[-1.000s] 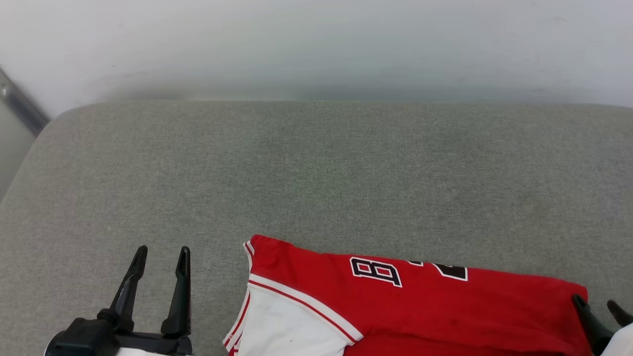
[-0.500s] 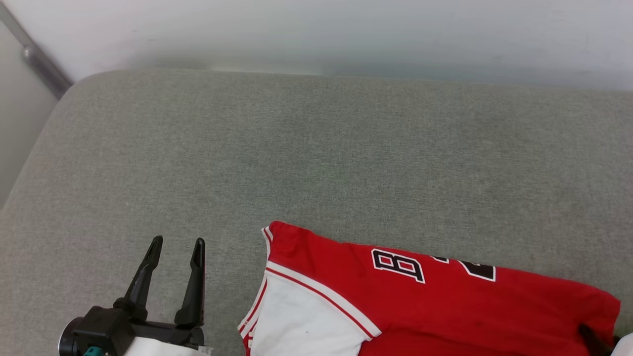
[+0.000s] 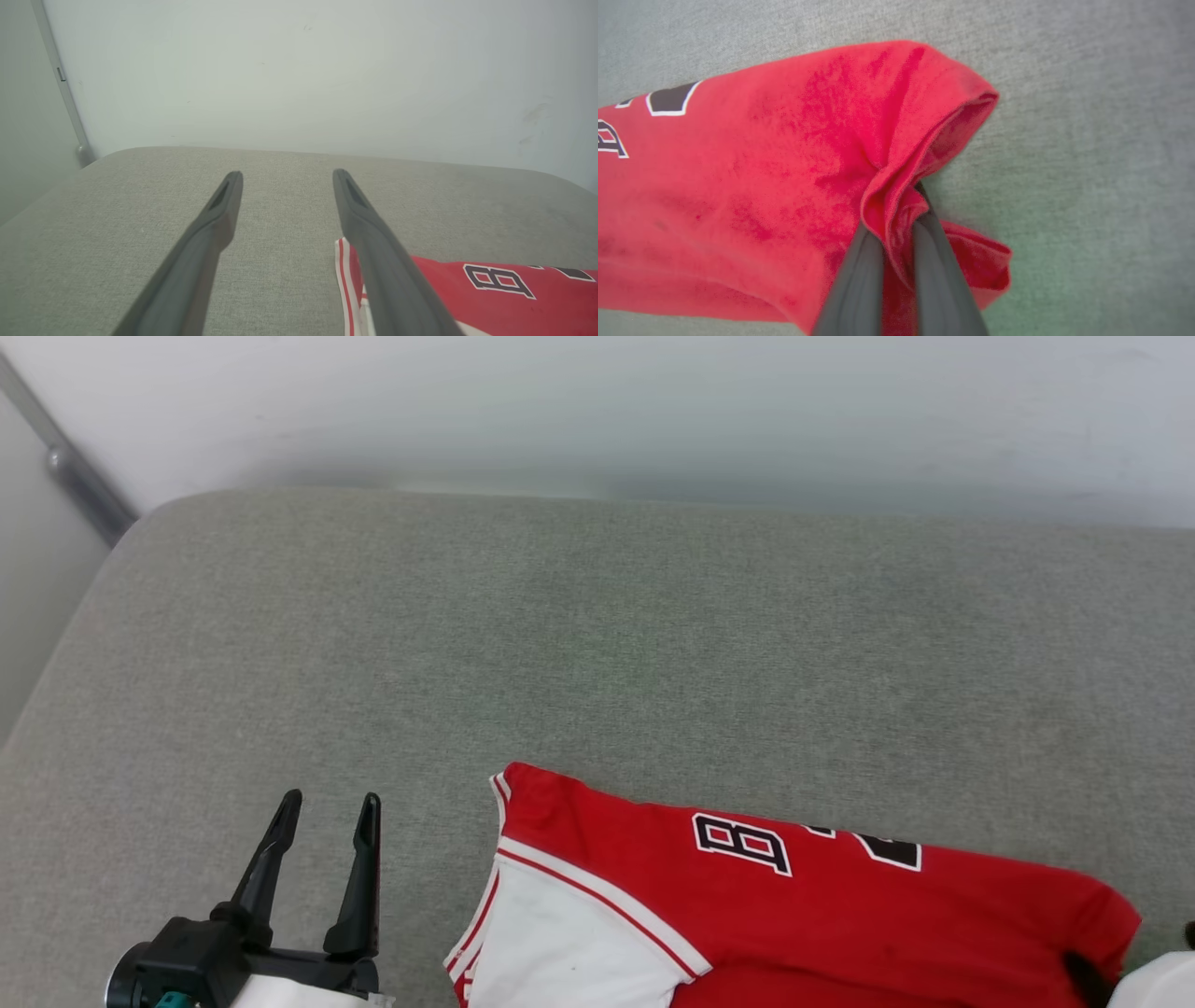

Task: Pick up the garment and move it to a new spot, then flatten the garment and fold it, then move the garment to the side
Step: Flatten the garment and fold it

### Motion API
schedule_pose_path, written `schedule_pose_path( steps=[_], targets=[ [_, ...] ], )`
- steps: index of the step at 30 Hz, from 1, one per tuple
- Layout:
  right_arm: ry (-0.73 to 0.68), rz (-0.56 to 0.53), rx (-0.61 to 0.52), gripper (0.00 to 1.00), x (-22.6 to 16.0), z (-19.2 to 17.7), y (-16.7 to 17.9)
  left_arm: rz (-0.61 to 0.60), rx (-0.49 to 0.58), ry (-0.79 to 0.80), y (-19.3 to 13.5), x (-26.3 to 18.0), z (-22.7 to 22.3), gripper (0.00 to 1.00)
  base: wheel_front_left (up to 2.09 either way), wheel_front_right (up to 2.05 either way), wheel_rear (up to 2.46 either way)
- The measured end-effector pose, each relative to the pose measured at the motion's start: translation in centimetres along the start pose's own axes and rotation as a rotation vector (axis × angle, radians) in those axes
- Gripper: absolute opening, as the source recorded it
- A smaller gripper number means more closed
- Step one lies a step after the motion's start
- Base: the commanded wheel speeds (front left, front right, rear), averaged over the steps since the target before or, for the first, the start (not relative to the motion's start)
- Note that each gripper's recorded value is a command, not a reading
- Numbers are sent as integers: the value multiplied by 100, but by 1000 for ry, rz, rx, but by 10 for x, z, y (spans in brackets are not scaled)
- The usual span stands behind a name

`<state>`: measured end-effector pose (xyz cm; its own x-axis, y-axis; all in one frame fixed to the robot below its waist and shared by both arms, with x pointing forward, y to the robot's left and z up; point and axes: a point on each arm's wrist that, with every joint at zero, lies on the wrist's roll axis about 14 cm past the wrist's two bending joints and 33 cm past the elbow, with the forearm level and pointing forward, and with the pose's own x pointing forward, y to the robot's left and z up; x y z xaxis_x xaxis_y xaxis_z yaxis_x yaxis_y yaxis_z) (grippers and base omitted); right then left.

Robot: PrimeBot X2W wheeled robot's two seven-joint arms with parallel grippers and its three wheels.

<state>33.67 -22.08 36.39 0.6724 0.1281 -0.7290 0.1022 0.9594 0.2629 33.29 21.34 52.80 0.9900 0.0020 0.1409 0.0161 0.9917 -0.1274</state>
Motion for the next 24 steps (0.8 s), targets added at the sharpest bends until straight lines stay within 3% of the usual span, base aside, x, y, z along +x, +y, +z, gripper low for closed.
schedule_pose_path(
  steps=[12, 18, 24],
  targets=[
    [-177, -302, -59, 0, -44, 54, -103, -57, -20, -3, -17, 7, -1, 100, 0, 0, 0],
    [-206, -230, -77, 0, -45, 61, -76, -64, -24, 0, -19, 4, -2, 100, 0, 0, 0],
    [-151, -70, -133, 0, -46, 47, -17, -76, -30, -11, -24, 3, 1, 100, 0, 0, 0]
  ],
)
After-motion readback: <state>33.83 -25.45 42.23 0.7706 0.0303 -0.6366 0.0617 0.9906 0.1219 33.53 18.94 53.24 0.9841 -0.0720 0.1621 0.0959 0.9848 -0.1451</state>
